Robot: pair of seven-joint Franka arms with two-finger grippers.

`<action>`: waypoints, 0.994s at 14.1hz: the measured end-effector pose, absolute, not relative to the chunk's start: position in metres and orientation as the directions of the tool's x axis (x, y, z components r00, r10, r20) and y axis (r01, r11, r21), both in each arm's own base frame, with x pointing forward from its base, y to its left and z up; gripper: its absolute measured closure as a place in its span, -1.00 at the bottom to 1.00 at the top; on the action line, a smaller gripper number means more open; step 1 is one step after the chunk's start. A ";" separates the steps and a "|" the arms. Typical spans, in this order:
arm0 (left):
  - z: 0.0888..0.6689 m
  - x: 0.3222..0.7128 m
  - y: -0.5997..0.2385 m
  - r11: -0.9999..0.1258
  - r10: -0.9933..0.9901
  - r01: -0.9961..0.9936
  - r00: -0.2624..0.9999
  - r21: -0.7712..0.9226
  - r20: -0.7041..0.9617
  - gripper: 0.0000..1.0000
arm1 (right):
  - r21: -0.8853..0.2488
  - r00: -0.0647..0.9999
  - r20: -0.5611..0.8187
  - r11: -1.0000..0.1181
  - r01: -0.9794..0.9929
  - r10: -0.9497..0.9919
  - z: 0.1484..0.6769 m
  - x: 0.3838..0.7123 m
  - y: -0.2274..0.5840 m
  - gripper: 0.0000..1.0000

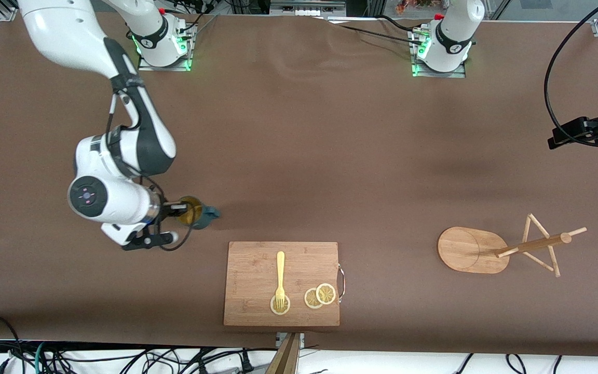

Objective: Pass cup and hang on rack
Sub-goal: 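Lift the mug with the right gripper while the left gripper approaches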

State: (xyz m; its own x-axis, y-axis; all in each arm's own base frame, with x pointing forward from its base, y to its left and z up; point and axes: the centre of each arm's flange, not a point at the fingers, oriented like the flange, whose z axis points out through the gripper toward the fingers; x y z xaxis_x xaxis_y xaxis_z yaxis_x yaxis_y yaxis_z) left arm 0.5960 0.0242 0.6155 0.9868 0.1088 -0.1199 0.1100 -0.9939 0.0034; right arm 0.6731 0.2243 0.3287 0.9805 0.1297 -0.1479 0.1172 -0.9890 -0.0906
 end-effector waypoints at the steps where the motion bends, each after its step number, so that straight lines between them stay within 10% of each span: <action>1: 0.616 0.596 0.024 -0.994 0.109 0.110 0.987 0.003 -0.120 -1.00 | -0.103 0.981 -0.156 -0.990 0.096 0.111 0.335 0.665 0.251 0.93; 14: 0.604 0.601 0.006 -0.997 0.069 0.071 0.988 0.006 -0.141 -1.00 | -0.088 0.995 -0.096 -0.996 0.030 0.039 0.289 0.433 0.626 0.93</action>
State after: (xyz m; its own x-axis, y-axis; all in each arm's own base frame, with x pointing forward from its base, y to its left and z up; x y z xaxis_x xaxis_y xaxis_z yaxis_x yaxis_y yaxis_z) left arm 0.6013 0.0056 0.6044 0.9877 0.0689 -0.1405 0.0705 -0.9975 0.0064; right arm 0.4329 0.6264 0.2892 0.9947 0.0389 -0.0955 0.0304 -0.9956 -0.0885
